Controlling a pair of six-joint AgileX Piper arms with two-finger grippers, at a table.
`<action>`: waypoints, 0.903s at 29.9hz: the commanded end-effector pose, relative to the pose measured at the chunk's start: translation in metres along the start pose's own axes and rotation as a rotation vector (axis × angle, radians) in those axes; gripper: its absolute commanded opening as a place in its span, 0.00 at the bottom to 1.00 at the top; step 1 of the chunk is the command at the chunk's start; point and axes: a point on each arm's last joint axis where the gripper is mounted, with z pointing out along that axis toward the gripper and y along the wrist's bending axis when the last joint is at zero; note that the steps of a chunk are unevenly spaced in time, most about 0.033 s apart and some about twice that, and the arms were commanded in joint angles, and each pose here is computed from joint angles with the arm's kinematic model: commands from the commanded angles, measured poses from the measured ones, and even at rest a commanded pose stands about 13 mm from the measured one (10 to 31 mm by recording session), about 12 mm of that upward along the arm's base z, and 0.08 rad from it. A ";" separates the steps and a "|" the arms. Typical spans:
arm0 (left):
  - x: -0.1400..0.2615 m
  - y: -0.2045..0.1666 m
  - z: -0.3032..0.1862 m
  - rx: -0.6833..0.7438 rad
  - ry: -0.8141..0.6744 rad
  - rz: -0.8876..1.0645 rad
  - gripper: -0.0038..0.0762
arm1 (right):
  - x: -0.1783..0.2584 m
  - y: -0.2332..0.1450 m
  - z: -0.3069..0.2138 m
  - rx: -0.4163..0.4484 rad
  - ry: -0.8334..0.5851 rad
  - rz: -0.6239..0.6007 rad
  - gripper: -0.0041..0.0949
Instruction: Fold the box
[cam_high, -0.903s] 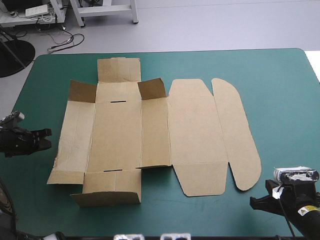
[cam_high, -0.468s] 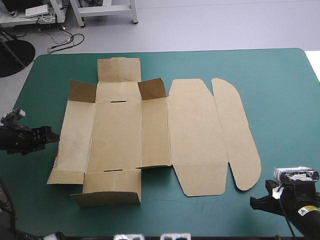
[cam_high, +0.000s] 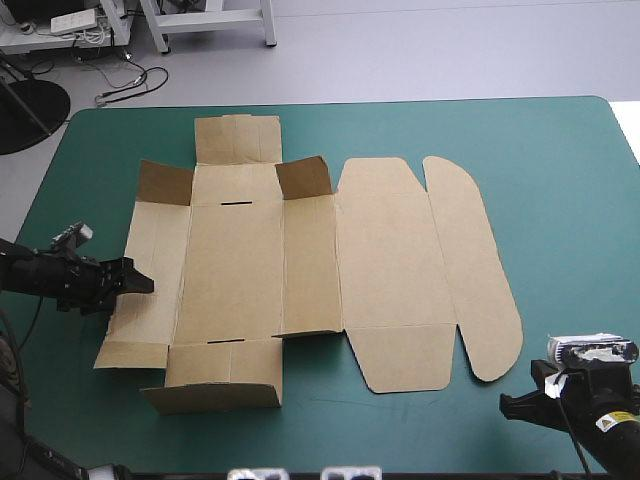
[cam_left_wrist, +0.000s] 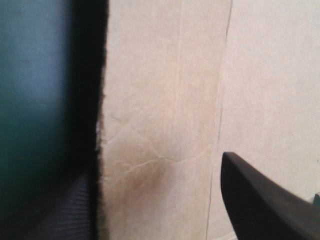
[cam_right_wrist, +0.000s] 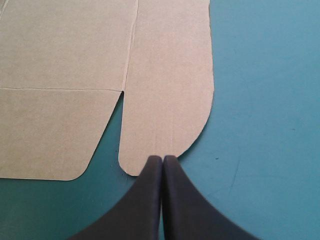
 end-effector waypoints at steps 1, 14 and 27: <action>-0.005 -0.018 -0.004 0.060 -0.003 0.033 0.65 | -0.011 0.000 -0.005 0.002 -0.067 -0.005 0.02; -0.009 -0.050 0.020 0.091 0.037 0.111 0.47 | -0.011 0.000 -0.005 0.002 -0.067 -0.005 0.02; -0.033 -0.091 -0.004 0.249 -0.042 0.303 0.04 | -0.011 0.000 -0.005 0.002 -0.067 -0.005 0.02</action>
